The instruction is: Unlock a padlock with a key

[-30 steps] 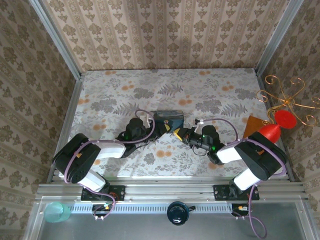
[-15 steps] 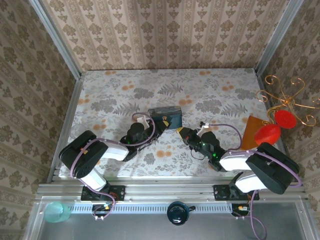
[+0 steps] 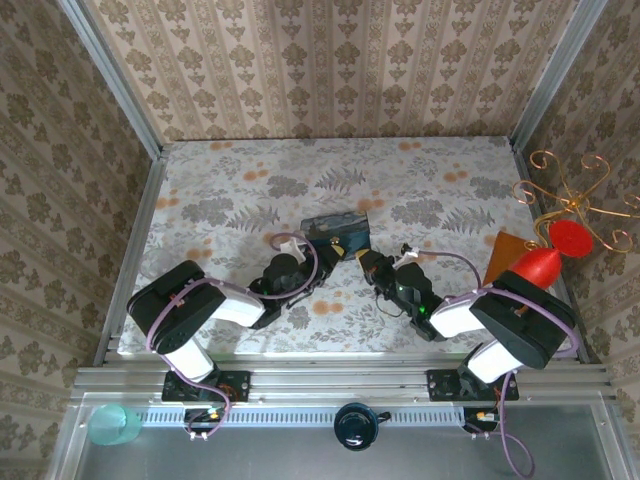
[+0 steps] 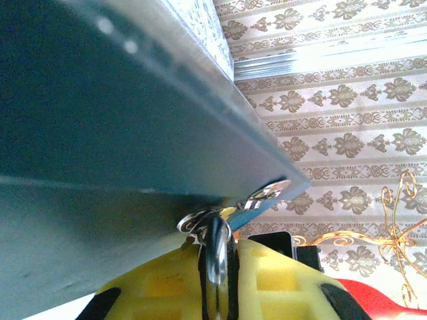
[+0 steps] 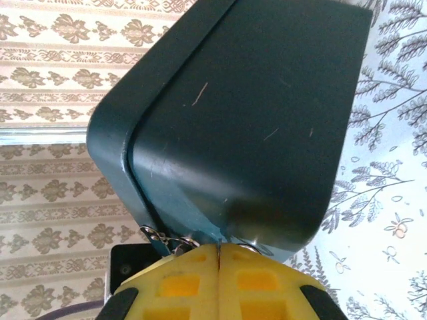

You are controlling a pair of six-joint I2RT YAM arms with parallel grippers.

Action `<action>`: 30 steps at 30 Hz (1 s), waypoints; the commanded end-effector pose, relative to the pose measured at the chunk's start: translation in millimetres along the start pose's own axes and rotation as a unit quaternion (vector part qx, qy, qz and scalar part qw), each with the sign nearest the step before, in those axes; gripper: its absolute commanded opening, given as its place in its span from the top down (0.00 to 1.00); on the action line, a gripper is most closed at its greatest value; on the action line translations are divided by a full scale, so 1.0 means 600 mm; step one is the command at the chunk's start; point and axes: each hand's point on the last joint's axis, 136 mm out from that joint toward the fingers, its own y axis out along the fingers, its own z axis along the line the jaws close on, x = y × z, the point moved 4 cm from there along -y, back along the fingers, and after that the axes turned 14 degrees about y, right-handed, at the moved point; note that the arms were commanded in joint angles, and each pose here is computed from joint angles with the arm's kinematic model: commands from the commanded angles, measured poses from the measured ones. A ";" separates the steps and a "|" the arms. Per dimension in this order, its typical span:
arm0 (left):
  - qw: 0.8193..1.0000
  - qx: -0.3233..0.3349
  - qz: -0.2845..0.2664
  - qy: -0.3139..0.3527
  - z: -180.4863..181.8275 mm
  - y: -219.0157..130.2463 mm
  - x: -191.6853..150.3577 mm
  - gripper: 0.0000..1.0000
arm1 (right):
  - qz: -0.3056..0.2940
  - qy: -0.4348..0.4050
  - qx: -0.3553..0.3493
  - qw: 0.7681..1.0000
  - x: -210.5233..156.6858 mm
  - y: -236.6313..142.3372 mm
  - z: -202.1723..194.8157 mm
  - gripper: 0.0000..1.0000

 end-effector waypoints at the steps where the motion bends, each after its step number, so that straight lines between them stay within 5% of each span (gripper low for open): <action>1: 0.999 -0.019 -0.020 -0.022 -0.023 -0.001 0.008 1.00 | -0.031 0.006 0.044 0.999 0.007 0.004 0.035 1.00; 30: 0.993 -0.027 -0.070 -0.094 -0.026 -0.014 0.016 1.00 | -0.073 -0.012 0.039 0.997 -0.001 -0.005 0.019 1.00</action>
